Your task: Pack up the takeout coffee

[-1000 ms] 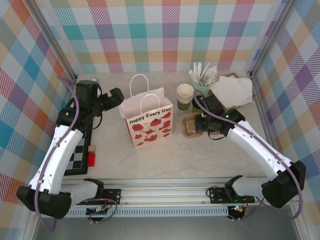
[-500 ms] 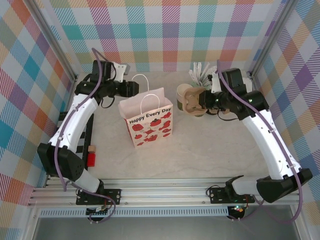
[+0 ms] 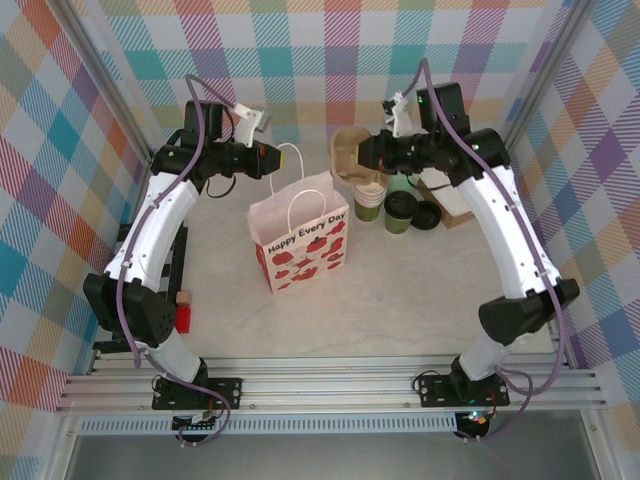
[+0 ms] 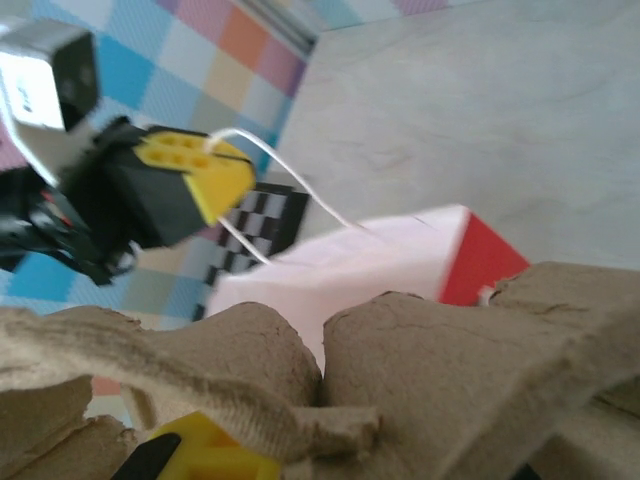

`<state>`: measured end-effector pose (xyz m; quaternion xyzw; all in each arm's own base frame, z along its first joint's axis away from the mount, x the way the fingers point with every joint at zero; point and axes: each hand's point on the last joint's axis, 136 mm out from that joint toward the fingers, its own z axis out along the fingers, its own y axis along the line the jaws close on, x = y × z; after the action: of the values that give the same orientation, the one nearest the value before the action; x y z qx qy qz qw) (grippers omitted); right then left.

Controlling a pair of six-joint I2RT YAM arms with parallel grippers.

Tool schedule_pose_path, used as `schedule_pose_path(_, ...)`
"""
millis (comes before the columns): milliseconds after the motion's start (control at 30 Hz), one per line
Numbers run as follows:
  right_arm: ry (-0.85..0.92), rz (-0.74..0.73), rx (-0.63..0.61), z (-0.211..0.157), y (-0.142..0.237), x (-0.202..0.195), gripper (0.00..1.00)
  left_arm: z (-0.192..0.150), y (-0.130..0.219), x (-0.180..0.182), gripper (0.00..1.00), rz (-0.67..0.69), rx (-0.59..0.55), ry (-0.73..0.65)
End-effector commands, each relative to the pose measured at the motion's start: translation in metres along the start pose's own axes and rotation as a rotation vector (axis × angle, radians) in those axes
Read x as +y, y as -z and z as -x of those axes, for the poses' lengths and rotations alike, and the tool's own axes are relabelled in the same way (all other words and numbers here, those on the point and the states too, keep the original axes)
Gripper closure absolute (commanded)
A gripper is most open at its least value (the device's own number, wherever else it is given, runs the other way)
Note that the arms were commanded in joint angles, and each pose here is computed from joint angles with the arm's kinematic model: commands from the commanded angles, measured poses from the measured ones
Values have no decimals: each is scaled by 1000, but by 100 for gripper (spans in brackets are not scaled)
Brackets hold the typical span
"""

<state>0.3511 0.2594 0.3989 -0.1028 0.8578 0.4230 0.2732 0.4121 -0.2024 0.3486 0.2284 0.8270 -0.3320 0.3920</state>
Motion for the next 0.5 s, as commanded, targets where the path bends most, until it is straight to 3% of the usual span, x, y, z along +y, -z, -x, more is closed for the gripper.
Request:
schedule_pose_path(0, -1, 227, 64, 4, -11, 49, 100, 3, 7, -21, 100, -81, -7, -10)
schedule_pose_path(200, -7, 308, 125, 8, -39, 66, 100, 1, 2, -28, 100, -118, 1, -16)
schedule_pose_path(467, -49, 281, 255, -34, -81, 50, 100, 4, -8, -11, 100, -58, -5, 83)
